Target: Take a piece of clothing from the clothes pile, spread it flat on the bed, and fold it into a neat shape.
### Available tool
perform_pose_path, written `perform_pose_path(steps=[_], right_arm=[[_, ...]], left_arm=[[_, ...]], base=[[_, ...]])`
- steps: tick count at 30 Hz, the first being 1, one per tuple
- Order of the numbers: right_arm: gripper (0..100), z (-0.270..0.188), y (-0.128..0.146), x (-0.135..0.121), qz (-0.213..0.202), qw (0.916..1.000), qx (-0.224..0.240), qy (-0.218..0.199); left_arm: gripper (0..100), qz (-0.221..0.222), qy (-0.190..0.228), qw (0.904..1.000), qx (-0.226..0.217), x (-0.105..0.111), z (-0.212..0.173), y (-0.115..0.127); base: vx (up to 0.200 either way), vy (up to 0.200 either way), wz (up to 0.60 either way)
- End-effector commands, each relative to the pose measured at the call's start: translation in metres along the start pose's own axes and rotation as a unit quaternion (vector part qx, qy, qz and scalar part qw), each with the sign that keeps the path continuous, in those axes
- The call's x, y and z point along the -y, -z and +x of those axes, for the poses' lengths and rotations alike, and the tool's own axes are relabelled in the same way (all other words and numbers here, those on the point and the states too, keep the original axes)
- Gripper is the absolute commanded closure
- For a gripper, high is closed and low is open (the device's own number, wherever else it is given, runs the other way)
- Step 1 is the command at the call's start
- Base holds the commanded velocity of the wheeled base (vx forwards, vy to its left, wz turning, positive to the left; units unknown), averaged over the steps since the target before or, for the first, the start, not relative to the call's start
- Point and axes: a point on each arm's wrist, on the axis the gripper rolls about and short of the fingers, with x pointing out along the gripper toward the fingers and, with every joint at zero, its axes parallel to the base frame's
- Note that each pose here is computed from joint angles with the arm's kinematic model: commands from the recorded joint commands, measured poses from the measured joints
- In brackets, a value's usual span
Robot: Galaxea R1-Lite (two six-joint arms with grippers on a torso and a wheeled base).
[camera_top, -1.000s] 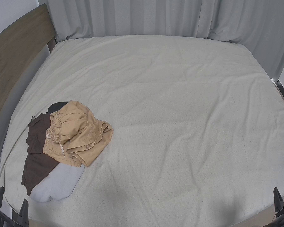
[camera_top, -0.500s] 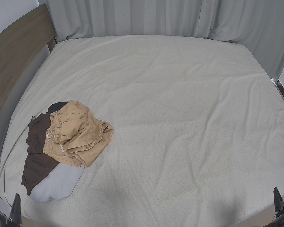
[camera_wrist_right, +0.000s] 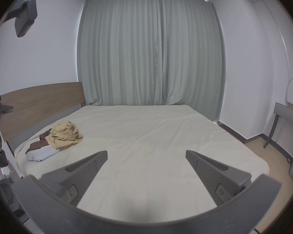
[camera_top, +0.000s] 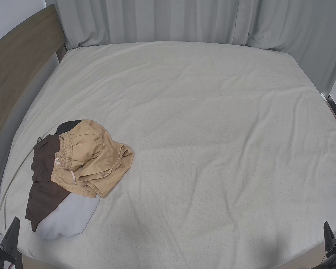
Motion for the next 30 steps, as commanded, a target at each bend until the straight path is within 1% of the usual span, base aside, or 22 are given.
perform_pose_path(steps=[1, 2, 3, 4, 6, 10, 13, 17, 24, 30], right_arm=[[0, 0.000, 0.005, 0.000, 0.000, 1.0000, -0.002, 0.000], [0, 0.000, 0.005, 0.000, 0.000, 1.0000, -0.002, 0.000], [0, 0.000, 0.005, 0.000, 0.000, 1.0000, -0.002, 0.000], [0, 0.000, 0.005, 0.000, 0.000, 1.0000, -0.002, 0.000], [0, 0.000, 0.005, 0.000, 0.000, 1.0000, -0.002, 0.000], [0, 0.000, 0.005, 0.000, 0.000, 1.0000, -0.002, 0.000], [0, 0.000, 0.005, 0.000, 0.000, 1.0000, -0.002, 0.000], [0, 0.000, 0.005, 0.000, 0.000, 1.0000, -0.002, 0.000], [0, 0.000, 0.005, 0.000, 0.000, 1.0000, -0.002, -0.001], [0, 0.000, 0.005, 0.000, 0.000, 1.0000, -0.002, -0.001]], left_arm=[[0, -0.024, 0.012, 0.9993, -0.027, 0.002, 0.011, -0.013], [0, -0.036, 0.017, 0.9987, -0.033, 0.002, 0.014, -0.016], [0, -0.036, 0.017, 0.9987, -0.033, 0.002, 0.014, -0.016], [0, -0.063, 0.019, 0.9969, -0.044, 0.003, 0.019, -0.021], [0, -0.077, 0.017, 0.9953, -0.056, 0.004, 0.025, -0.024], [0, -0.086, 0.015, 0.9929, -0.081, 0.005, 0.037, -0.027], [0, -0.088, 0.025, 0.9920, -0.087, 0.005, 0.042, -0.029], [0, -0.094, 0.033, 0.9880, -0.117, 0.006, 0.059, -0.030], [0, -0.100, 0.057, 0.9843, -0.133, 0.008, 0.072, -0.037], [0, -0.131, 0.070, 0.9768, -0.154, 0.006, 0.084, -0.041]], base=[[0.000, 0.000, 0.00], [0.000, 0.000, 0.00], [0.000, 0.000, 0.00], [0.000, 0.000, 0.00], [0.000, 0.000, 0.00], [0.000, 0.000, 0.00], [0.000, 0.000, 0.00], [0.000, 0.000, 0.00], [0.000, 0.000, 0.00], [0.000, 0.000, 0.00]])
